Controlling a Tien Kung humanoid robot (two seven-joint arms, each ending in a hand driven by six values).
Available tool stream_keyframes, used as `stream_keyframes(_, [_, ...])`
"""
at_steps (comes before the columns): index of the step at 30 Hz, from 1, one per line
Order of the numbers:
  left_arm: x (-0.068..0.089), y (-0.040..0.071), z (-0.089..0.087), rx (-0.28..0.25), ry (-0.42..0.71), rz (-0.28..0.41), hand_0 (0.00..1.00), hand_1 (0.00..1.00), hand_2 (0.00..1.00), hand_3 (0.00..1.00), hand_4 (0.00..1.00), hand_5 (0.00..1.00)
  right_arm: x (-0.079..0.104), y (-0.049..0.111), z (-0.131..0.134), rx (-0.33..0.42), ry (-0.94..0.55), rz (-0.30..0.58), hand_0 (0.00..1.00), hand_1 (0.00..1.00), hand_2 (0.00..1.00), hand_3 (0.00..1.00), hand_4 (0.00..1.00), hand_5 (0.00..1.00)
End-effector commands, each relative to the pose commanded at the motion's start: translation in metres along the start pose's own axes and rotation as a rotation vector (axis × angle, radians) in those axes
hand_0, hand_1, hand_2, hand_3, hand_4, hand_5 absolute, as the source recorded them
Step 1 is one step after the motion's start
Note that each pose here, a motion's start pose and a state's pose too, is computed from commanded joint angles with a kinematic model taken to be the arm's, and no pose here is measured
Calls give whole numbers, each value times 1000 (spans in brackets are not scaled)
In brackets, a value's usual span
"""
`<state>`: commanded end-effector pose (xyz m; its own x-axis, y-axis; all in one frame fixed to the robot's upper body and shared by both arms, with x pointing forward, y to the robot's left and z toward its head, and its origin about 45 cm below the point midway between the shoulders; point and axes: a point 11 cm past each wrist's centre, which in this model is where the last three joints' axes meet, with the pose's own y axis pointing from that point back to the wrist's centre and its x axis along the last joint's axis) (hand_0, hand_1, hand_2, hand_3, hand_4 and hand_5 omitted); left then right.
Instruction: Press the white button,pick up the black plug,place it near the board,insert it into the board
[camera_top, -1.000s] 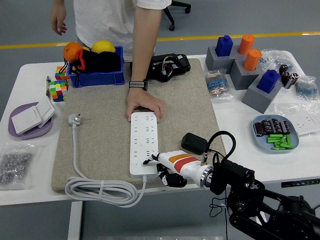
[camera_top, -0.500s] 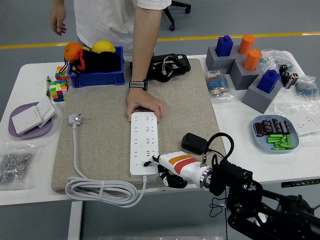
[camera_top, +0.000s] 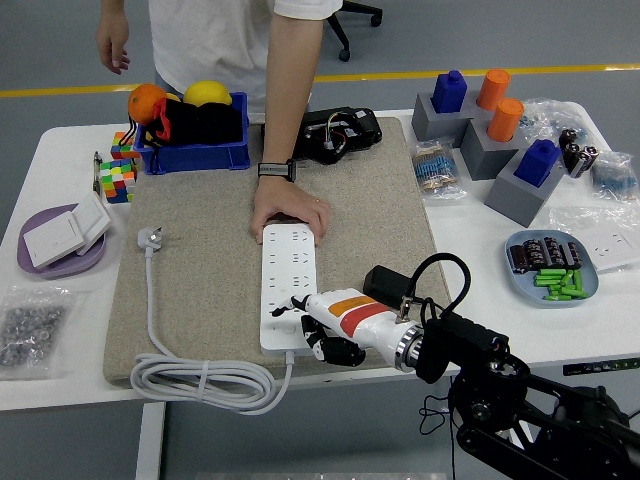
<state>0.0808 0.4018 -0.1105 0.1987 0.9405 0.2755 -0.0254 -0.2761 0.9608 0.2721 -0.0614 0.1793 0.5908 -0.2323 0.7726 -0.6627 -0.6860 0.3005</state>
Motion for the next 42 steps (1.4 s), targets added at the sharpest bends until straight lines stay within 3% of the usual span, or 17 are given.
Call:
stream_keyframes(4, [1, 0, 0, 2, -3, 1, 826, 790, 763, 795, 575, 484, 12, 1, 1, 46, -10, 94, 2, 22, 162, 794, 2, 2])
stream_keyframes(9, [1, 0, -2, 3, -4, 2, 826, 790, 763, 795, 575, 484, 27, 4, 20, 12, -26, 169, 2, 22, 162, 794, 2, 2])
stream_keyframes(10, [1, 0, -2, 4, -4, 2, 826, 790, 763, 795, 575, 484, 31, 5, 25, 0, -24, 189, 467, 407, 436, 728, 628, 2])
stream_keyframes(15, [1, 0, -3, 6, -4, 1, 826, 790, 763, 795, 575, 484, 47, 10, 41, -31, -41, 261, 467, 407, 436, 728, 628, 2])
stream_keyframes(16, [0, 0, -3, 6, -3, 1, 826, 790, 763, 795, 575, 484, 49, 11, 44, -40, -48, 273, 835, 854, 850, 899, 993, 241])
stream_keyframes(21, [-1, 0, -2, 2, 1, -2, 826, 790, 763, 795, 575, 484, 58, 17, 63, -96, -72, 325, 835, 854, 850, 899, 993, 241])
stream_keyframes(22, [-1, 0, -1, 1, 3, -1, 826, 790, 763, 795, 576, 483, 59, 19, 67, -107, -79, 331, 927, 922, 920, 976, 998, 407])
stream_keyframes(27, [0, 0, -1, 1, 4, 0, 826, 790, 763, 795, 576, 483, 58, 24, 92, -186, -101, 327, 927, 922, 920, 976, 998, 407])
stream_keyframes(28, [0, 0, -1, 0, 4, 0, 826, 790, 763, 795, 576, 483, 56, 25, 96, -201, -104, 321, 927, 922, 922, 975, 998, 473])
stream_keyframes(39, [-1, 0, 0, -2, 3, -2, 826, 790, 763, 795, 576, 482, 33, 33, 130, -308, -137, 274, 919, 892, 893, 958, 998, 483])
stream_keyframes(40, [-1, 0, 0, -2, 2, -1, 826, 790, 763, 795, 576, 482, 32, 34, 131, -311, -138, 275, 744, 816, 827, 909, 998, 432])
stream_keyframes(42, [-2, 0, 0, -3, 3, -2, 826, 790, 763, 795, 576, 482, 31, 35, 133, -314, -146, 274, 744, 816, 827, 909, 998, 432])
